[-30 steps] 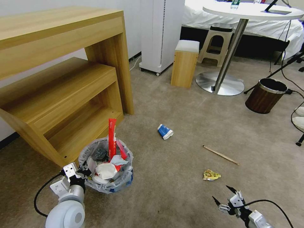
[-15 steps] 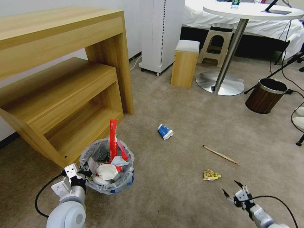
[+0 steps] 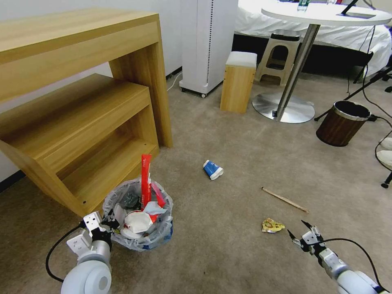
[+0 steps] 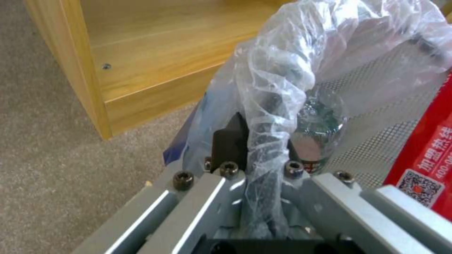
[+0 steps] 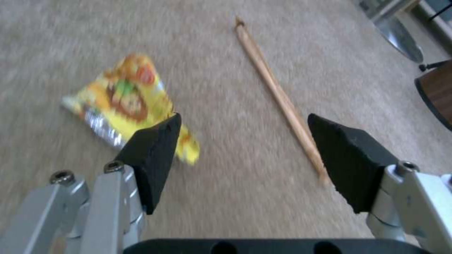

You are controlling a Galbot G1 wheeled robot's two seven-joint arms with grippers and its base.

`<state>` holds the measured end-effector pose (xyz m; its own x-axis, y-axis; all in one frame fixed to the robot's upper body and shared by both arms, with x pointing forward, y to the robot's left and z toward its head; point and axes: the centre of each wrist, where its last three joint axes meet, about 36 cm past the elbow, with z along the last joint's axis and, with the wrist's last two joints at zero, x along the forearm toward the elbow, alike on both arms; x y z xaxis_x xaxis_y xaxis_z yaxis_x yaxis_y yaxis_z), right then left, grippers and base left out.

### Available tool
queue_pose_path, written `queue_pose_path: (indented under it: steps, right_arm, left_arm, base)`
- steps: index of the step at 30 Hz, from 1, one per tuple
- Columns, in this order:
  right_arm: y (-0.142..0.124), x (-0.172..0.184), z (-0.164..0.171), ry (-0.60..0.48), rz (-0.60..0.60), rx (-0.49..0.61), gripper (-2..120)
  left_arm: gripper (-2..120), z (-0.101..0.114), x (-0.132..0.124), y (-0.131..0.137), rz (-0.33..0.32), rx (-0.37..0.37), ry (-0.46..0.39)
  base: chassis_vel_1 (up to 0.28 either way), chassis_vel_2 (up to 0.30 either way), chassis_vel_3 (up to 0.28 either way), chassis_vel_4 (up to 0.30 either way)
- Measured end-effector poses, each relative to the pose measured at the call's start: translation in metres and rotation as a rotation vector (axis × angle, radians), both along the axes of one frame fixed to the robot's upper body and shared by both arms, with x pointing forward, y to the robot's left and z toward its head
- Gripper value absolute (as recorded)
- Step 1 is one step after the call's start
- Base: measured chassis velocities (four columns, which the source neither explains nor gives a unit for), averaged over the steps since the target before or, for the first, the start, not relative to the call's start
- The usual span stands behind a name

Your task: Pick up the trash bin and place the garbage on the floor into it.

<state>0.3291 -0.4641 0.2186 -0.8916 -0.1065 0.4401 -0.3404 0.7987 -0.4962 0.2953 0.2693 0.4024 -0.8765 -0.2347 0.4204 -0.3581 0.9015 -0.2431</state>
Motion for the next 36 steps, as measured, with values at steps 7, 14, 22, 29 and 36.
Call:
queue_pose_path:
  steps: [7,14,22,29,36]
  right_arm:
    - [0.016,0.016,-0.016,-0.012,0.025,0.039,67]
    - [0.012,0.02,-0.021,-0.01,0.035,0.032,61]
    - [0.007,0.019,-0.028,-0.008,0.029,0.033,58]
    - [0.027,0.029,-0.039,-0.007,0.032,0.074,58]
    - [0.026,0.028,-0.042,0.006,0.031,0.067,57]
  left_arm:
    - [1,0.001,-0.003,0.001,0.005,0.003,0.0]
    - [1,0.002,-0.004,0.002,0.009,0.007,-0.003]
    - [1,0.002,-0.003,-0.001,0.008,0.0,-0.004]
    - [1,0.0,-0.005,-0.001,0.008,0.002,0.0]
    - [1,0.003,-0.005,-0.001,0.006,0.004,-0.005]
  base:
    - [0.0,0.0,0.0,0.0]
    - [0.0,0.0,0.0,0.0]
    - [0.0,0.0,0.0,0.0]
    - [0.0,0.0,0.0,0.0]
    - [0.0,0.0,0.0,0.0]
